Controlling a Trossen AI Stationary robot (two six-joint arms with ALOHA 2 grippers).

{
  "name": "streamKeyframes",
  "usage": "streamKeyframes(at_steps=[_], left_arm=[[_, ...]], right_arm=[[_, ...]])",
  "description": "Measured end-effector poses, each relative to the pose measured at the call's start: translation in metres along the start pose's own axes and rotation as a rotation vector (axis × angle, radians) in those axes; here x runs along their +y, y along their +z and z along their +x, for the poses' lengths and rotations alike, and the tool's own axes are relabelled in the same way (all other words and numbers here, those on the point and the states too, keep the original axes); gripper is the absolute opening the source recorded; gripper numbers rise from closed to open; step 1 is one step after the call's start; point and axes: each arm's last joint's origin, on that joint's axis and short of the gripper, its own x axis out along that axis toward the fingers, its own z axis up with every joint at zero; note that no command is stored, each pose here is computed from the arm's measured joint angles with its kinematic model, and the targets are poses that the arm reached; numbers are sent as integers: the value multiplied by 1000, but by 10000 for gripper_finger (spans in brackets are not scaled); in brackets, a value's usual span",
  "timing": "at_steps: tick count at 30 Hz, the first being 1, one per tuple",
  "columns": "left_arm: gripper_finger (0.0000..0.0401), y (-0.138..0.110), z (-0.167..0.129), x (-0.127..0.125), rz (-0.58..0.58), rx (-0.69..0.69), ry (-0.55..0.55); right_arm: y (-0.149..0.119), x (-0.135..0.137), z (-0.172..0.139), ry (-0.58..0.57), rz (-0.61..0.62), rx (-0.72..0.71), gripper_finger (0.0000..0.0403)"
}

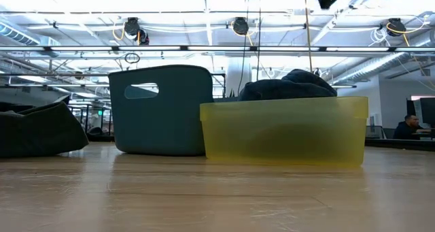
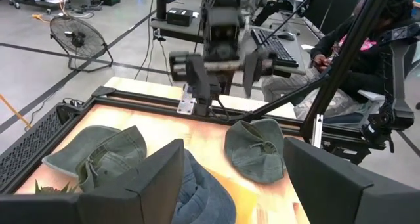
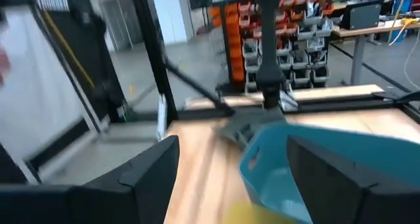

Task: Pick & Place hat
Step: Put the bottom black cap into the blue bin

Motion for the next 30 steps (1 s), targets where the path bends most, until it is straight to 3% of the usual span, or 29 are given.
streamKeyframes(at_steps=[4, 7, 15, 21, 30], left_arm=[[269, 0, 0, 0, 0, 0, 0], [269, 0, 0, 0, 0, 0, 0], [269, 0, 0, 0, 38, 0, 1], [269, 0, 0, 0, 47, 0, 0], [269, -1, 0, 0, 22, 16, -11]], right_arm=[[26, 3, -5, -70, 120, -75, 267], [41, 4, -11, -144, 220, -55, 267], [63, 9, -20, -269, 431, 193, 267], [79, 15, -19, -266, 515, 342, 266], [92, 30, -7, -267, 620, 567, 226]])
